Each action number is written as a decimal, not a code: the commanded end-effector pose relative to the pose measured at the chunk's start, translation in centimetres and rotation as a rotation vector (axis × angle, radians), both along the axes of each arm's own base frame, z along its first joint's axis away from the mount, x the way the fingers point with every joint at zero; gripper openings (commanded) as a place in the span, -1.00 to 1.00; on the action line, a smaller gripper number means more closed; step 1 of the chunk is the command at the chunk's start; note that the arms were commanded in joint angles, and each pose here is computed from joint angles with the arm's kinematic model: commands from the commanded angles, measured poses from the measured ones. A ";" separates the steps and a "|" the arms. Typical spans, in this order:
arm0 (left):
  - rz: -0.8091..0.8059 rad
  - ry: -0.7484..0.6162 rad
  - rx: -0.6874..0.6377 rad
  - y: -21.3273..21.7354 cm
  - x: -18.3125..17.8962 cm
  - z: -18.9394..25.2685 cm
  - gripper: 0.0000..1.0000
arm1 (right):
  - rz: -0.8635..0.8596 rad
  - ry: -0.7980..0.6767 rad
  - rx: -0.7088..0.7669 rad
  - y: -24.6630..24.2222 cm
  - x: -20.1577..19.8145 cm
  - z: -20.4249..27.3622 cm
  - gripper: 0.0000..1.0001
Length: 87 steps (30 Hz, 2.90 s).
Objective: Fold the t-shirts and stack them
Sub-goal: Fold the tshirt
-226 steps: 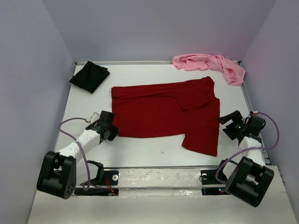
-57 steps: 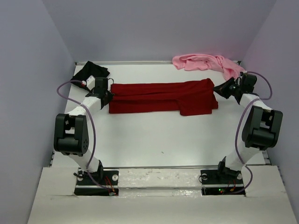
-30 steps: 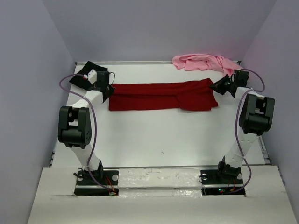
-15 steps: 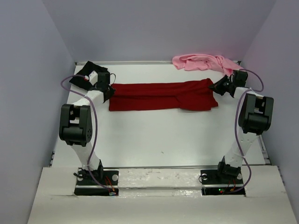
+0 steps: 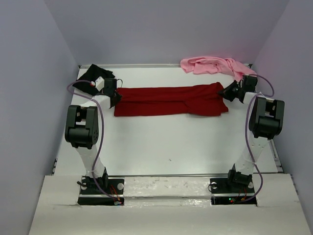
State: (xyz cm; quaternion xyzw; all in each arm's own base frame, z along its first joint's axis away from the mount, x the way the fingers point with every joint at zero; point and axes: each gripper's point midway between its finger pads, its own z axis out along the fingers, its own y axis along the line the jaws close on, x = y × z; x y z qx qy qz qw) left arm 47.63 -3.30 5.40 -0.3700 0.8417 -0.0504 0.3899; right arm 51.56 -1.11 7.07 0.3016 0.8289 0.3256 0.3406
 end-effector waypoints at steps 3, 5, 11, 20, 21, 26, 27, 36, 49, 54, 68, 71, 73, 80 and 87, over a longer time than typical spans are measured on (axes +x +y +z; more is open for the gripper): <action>0.026 -0.066 0.029 1.0 0.9 1.4 -1.00 | 0.000 -0.098 -0.042 -0.4 2.1 1.0 -1.00; 0.028 -0.079 0.033 1.1 0.9 2.0 -1.00 | 0.011 -0.102 -0.042 0.1 2.2 1.0 -1.00; 0.027 -0.098 0.047 1.3 1.2 3.0 -1.00 | 0.012 -0.110 -0.043 0.0 2.4 1.0 -1.00; 0.036 -0.127 0.046 1.3 1.6 4.0 -1.00 | 0.006 -0.134 -0.050 -0.1 2.6 2.2 -1.00; 0.036 -0.136 0.046 1.3 1.6 4.5 -1.00 | 0.004 -0.137 -0.051 -0.1 2.7 2.3 -1.00; 0.035 -0.164 0.054 1.4 2.2 5.9 -1.00 | 0.003 -0.148 -0.052 -0.3 3.3 3.0 -1.00; 0.034 -0.168 0.055 1.4 2.3 6.0 -1.00 | 0.002 -0.146 -0.051 -0.3 3.4 3.0 -1.00; 0.029 -0.203 0.060 1.5 2.9 7.8 -1.00 | 0.001 -0.179 -0.054 -0.4 4.1 4.8 -1.00; -0.068 -0.152 0.037 -0.2 4.5 5.5 -0.75 | 0.014 -0.122 -0.046 -0.1 4.8 2.3 -0.07; -0.084 -0.156 0.037 -0.4 4.3 5.7 0.46 | 0.018 -0.131 -0.055 0.0 4.4 2.9 -0.06; -0.127 -0.239 0.023 -0.7 0.4 11.2 0.86 | 0.068 -0.167 -0.079 1.2 0.3 7.1 -0.06; -0.171 -0.253 -0.009 -1.5 -1.0 11.7 0.79 | 0.078 -0.161 -0.096 1.2 -0.5 7.1 -0.06; -0.181 -0.248 0.010 -1.3 -2.1 11.6 0.79 | 0.070 -0.115 -0.130 0.9 -1.5 6.4 -0.06; -0.154 -0.130 0.035 -0.4 -4.0 7.3 0.78 | 0.040 -0.031 -0.179 0.2 -3.9 4.5 -0.02; -0.122 -0.055 0.000 2.1 -4.6 2.7 0.79 | -0.026 0.030 -0.162 -2.0 -6.3 2.7 0.25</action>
